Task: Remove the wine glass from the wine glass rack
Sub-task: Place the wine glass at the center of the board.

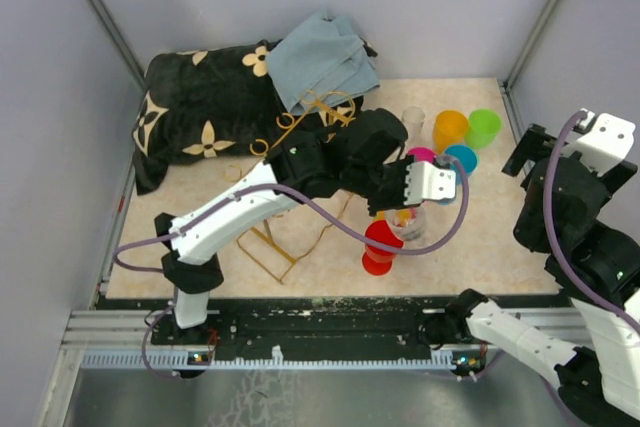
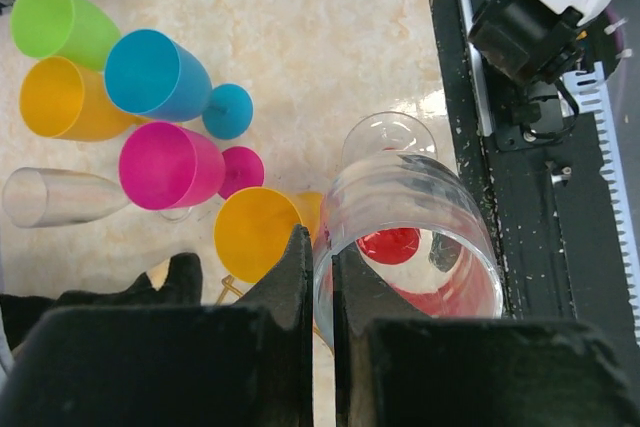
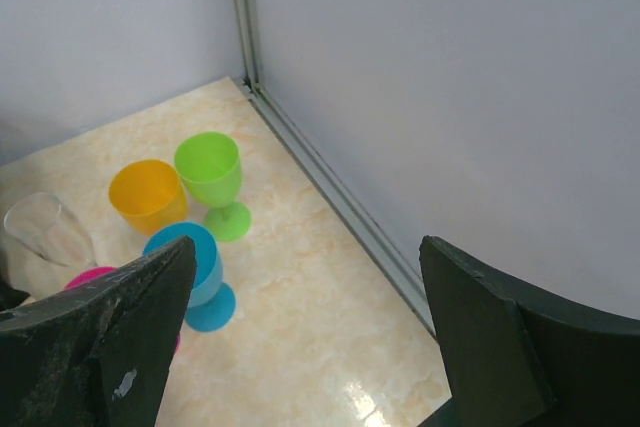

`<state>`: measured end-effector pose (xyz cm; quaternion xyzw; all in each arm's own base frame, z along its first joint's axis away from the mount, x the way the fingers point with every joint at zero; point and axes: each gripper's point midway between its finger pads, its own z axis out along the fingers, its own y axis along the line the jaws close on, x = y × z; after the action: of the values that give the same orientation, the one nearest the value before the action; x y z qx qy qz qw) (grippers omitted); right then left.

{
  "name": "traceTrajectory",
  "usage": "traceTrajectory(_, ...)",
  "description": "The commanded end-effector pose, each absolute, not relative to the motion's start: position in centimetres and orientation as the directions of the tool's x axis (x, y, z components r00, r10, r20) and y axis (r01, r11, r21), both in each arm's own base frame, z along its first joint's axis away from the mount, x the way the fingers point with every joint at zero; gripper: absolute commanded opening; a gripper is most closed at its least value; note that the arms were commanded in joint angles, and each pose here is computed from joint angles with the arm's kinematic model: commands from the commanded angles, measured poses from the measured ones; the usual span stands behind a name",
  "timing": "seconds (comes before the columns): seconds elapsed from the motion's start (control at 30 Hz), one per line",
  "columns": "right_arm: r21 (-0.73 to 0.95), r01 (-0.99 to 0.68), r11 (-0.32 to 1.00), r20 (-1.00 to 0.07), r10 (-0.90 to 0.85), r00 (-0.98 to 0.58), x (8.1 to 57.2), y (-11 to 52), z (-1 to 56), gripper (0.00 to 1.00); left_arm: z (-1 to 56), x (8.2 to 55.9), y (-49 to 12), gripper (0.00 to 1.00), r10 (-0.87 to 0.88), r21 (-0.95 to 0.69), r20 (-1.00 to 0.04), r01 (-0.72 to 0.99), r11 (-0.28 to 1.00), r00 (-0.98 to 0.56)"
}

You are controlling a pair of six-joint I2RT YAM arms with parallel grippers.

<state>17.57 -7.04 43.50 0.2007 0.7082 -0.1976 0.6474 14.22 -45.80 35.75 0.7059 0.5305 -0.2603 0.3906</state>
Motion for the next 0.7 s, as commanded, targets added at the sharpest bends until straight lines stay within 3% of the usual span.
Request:
traceTrajectory(0.0,0.025,0.582,0.813,-0.996,0.070,-0.055,16.1,-8.3,43.3,0.93,36.8,14.8,-48.1,0.00,0.494,0.342,-0.796,0.933,-0.113,0.351)
traceTrajectory(0.33,0.031,0.540,0.841,-0.991,0.097,-0.094,16.6,-7.3,41.2,0.93,35.1,13.9,-51.5,0.00,0.464,0.347,-0.801,0.925,-0.157,0.379)
traceTrajectory(0.67,0.068,0.532,0.844,-0.989,0.128,-0.077,16.1,-7.4,41.6,0.94,28.6,15.0,-53.8,0.00,0.550,0.325,-0.745,0.925,-0.195,0.378)
